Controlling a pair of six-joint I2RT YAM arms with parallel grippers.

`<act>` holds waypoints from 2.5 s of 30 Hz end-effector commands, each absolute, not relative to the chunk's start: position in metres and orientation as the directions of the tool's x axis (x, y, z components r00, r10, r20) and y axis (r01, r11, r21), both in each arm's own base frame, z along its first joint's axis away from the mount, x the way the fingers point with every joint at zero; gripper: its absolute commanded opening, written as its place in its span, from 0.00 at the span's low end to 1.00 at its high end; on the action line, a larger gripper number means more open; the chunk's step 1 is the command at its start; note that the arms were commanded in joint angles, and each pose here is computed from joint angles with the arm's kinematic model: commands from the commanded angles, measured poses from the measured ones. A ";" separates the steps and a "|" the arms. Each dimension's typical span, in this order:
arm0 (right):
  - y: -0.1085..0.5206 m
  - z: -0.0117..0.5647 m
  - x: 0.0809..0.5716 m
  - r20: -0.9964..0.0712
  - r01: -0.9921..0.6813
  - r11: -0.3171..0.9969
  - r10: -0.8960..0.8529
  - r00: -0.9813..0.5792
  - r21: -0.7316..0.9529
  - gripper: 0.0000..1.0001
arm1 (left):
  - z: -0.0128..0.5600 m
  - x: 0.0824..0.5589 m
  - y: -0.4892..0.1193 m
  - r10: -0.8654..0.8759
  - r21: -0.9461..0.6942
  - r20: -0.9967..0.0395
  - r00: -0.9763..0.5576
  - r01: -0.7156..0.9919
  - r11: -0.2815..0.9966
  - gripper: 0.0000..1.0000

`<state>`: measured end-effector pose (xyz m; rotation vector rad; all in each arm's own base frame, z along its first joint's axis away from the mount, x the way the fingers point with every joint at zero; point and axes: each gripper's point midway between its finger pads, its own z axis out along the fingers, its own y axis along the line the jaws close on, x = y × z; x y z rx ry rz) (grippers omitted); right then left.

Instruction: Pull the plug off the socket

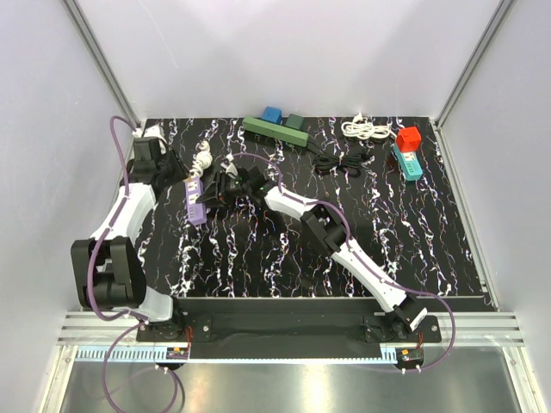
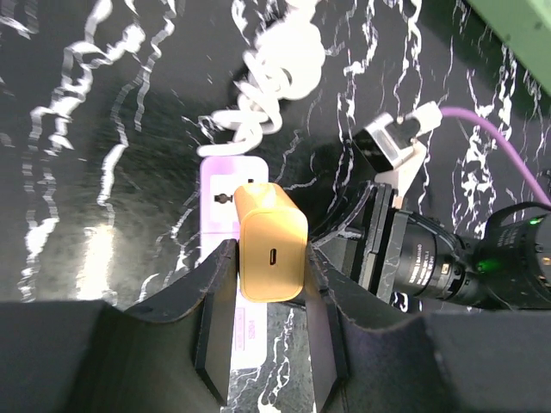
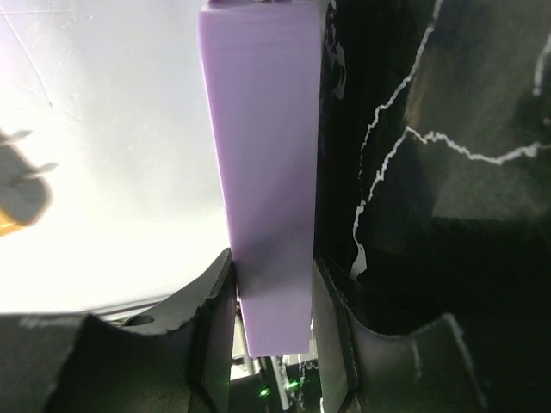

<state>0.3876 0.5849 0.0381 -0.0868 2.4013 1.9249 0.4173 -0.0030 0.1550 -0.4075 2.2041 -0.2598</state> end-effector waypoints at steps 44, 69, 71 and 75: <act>0.257 0.069 0.291 -0.461 -0.018 0.921 0.178 -0.869 0.390 1.00 | 0.149 0.242 -0.216 -0.410 -0.741 -0.559 -0.721 0.213 0.637 0.00; 0.257 0.099 0.268 -0.464 -0.090 0.879 0.158 -0.872 0.469 1.00 | 0.066 0.146 -0.262 -0.218 -0.787 -0.468 -0.856 0.292 0.543 0.00; 0.259 0.100 0.265 -0.451 -0.094 0.871 0.155 -0.879 0.483 1.00 | 0.061 0.146 -0.258 -0.216 -0.773 -0.475 -0.853 0.287 0.566 0.00; 0.255 0.106 0.259 -0.459 -0.094 0.863 0.170 -0.872 0.497 1.00 | 0.053 0.148 -0.250 -0.209 -0.740 -0.485 -0.849 0.271 0.616 0.04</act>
